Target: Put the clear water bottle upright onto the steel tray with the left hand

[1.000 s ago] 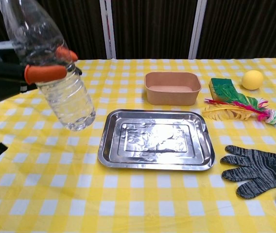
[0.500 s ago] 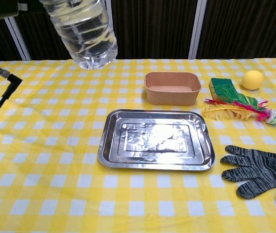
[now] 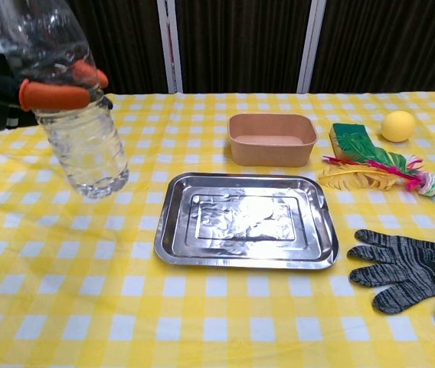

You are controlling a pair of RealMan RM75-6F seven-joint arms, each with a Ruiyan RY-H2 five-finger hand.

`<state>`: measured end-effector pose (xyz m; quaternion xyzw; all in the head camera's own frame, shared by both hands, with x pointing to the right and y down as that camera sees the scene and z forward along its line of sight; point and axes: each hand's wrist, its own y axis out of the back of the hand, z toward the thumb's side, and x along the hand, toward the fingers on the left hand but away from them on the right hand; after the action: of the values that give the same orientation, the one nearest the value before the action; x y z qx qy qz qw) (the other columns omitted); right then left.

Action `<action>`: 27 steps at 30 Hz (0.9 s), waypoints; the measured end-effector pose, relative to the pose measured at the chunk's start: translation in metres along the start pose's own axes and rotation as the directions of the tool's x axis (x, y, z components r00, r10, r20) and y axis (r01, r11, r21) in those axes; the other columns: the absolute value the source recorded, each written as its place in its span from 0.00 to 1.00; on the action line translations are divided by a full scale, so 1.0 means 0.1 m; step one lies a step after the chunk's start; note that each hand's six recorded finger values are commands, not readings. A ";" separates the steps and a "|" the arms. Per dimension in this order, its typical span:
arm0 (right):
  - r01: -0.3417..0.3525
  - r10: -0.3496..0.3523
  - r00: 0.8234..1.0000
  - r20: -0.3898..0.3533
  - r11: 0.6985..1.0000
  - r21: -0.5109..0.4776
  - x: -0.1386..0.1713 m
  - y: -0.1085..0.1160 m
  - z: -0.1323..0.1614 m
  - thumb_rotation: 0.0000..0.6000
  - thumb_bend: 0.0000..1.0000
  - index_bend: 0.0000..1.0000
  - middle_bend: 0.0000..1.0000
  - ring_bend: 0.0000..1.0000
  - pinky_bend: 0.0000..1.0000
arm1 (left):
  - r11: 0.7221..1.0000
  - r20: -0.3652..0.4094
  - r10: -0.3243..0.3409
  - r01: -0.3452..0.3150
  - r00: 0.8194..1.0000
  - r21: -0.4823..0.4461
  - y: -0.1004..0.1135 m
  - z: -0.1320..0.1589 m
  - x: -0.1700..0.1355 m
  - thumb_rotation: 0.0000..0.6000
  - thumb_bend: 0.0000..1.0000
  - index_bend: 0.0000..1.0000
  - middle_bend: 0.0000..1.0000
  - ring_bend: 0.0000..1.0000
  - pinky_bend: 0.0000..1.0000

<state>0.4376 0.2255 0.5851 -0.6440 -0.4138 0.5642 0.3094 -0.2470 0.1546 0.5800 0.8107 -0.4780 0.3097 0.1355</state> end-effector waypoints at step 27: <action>-0.005 0.005 1.000 0.013 1.000 0.001 -0.03 -0.01 -0.05 1.00 0.05 0.05 0.00 0.00 0.00 | 0.992 0.081 -0.126 0.126 0.989 0.004 -1.15 0.24 0.65 1.00 0.43 0.49 0.44 0.00 0.00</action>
<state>0.4424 0.2237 0.5884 -0.6411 -0.4140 0.5694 0.3055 -0.1165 0.1551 0.6113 0.8512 -0.4312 0.2668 0.1357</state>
